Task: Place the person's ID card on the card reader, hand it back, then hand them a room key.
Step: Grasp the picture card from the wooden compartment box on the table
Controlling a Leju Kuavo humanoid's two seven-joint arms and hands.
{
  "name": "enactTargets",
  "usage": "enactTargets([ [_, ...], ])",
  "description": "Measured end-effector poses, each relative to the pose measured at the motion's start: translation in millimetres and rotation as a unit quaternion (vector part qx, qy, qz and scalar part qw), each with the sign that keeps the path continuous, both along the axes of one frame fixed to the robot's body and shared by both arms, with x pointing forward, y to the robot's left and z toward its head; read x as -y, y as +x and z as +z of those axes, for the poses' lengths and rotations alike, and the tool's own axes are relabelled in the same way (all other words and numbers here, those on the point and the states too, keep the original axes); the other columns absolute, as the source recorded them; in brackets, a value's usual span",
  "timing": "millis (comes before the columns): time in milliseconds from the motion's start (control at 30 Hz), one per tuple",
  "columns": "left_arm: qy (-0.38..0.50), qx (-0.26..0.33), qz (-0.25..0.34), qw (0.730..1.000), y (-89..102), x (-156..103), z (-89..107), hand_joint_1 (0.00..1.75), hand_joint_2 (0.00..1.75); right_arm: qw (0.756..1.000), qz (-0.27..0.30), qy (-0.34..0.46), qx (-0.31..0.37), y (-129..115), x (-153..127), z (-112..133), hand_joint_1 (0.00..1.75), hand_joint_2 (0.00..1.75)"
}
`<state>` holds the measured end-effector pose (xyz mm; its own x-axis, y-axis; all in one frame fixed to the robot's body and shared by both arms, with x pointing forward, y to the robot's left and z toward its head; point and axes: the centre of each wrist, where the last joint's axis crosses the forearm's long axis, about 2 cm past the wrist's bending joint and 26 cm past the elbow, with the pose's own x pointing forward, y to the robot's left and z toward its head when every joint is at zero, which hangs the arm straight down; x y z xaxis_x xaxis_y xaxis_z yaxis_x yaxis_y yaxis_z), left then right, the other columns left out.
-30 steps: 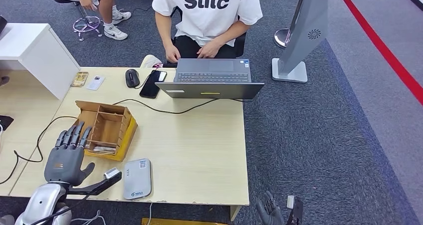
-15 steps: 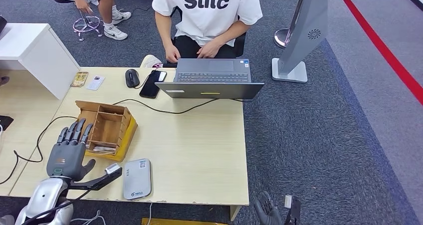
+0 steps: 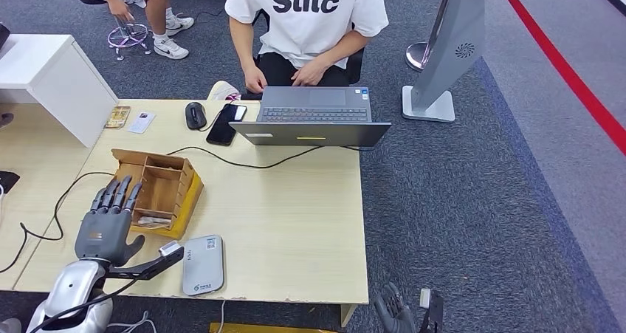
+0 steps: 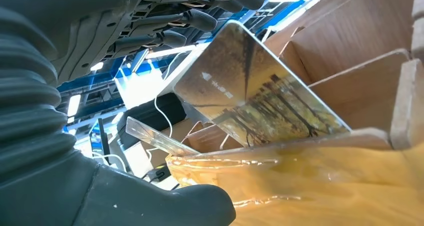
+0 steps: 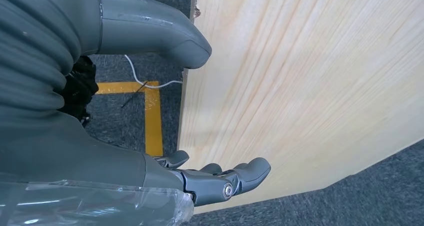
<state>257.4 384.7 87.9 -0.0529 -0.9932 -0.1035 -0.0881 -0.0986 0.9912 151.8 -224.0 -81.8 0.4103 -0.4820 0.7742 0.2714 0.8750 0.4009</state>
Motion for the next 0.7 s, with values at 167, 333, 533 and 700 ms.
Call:
enactTargets([
  [167,0.002,-0.003,-0.003,1.000,-0.2,1.6,-1.3,0.00,1.75,1.000,0.000,0.000,0.000,0.0,0.0,0.0,0.00,1.75],
  [333,0.008,-0.001,-0.012,1.000,-1.1,5.2,-2.7,0.00,1.75,1.000,-0.001,0.000,0.001,0.0,0.0,0.0,0.00,1.75],
  [533,0.017,0.001,-0.035,0.999,-1.1,16.0,-2.4,0.00,1.75,1.000,-0.002,0.001,0.001,0.0,0.0,0.0,0.00,1.75],
  [700,0.017,0.000,-0.039,0.999,-1.2,19.7,-2.8,0.89,1.75,1.000,-0.003,0.001,0.001,-0.1,0.0,0.0,0.00,1.75],
])
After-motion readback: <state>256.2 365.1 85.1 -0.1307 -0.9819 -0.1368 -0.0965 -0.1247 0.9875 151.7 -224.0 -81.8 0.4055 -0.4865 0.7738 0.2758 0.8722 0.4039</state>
